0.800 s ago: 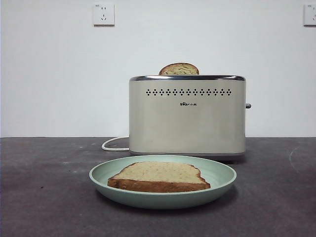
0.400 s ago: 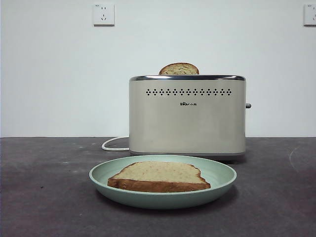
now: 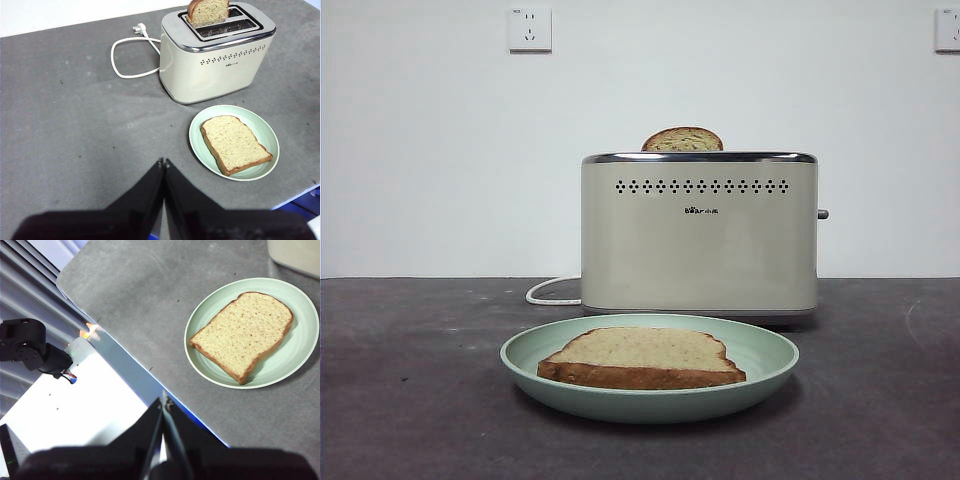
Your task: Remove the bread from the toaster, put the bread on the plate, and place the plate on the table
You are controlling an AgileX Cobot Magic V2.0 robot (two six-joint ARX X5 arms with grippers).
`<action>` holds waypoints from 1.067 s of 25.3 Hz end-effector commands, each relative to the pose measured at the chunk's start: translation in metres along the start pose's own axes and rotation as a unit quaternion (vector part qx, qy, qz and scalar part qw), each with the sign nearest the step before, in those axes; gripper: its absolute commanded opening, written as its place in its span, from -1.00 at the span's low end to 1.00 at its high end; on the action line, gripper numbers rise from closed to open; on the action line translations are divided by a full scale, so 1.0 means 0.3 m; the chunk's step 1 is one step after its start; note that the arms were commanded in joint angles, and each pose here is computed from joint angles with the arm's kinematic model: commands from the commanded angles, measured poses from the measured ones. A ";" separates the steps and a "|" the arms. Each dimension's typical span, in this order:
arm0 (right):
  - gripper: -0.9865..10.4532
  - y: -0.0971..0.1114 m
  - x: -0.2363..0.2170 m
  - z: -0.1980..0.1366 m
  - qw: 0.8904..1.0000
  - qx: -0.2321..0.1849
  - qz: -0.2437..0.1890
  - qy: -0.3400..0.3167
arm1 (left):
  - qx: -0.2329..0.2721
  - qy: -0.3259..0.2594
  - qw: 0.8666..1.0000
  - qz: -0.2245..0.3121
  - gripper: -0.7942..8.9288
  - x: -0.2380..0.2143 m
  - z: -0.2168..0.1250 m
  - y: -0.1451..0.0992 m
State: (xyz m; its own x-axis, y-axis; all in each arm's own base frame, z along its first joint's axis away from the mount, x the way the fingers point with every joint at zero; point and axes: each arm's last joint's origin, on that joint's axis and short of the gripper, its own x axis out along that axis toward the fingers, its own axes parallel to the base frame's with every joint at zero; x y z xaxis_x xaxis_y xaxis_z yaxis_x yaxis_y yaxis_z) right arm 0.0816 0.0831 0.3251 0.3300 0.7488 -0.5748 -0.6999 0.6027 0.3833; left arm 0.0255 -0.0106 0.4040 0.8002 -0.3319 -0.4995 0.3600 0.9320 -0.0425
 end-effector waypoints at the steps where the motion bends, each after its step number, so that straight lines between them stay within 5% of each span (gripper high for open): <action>1: -0.82 -0.001 0.003 -0.002 1.000 0.001 -0.001 0.000 | 0.005 -0.001 1.000 0.001 -0.84 -0.001 -0.003 0.000; 9: -0.82 -0.001 0.003 -0.002 1.000 0.001 -0.001 0.000 | 0.003 -0.007 1.000 0.015 -0.84 -0.001 0.001 0.003; 14: -0.82 -0.001 0.003 -0.002 1.000 0.001 -0.001 0.000 | 0.013 -0.094 0.994 0.062 -0.84 -0.006 0.055 0.010; 22: -0.82 -0.001 0.003 -0.002 1.000 0.001 -0.001 0.000 | 0.038 -0.266 0.949 0.164 -0.84 -0.006 0.136 0.036; 27: -0.82 -0.001 0.003 -0.002 1.000 0.001 -0.001 0.000 | 0.050 -0.350 0.916 0.190 -0.84 0.067 0.072 0.064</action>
State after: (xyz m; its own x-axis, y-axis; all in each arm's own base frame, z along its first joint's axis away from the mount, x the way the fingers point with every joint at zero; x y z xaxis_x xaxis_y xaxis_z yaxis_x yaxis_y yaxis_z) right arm 0.0816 0.0831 0.3250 0.3297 0.7485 -0.5754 -0.6996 0.6029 0.3835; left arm 0.0554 -0.0030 0.4208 0.9802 -0.0340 0.1949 0.0153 0.9952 0.0968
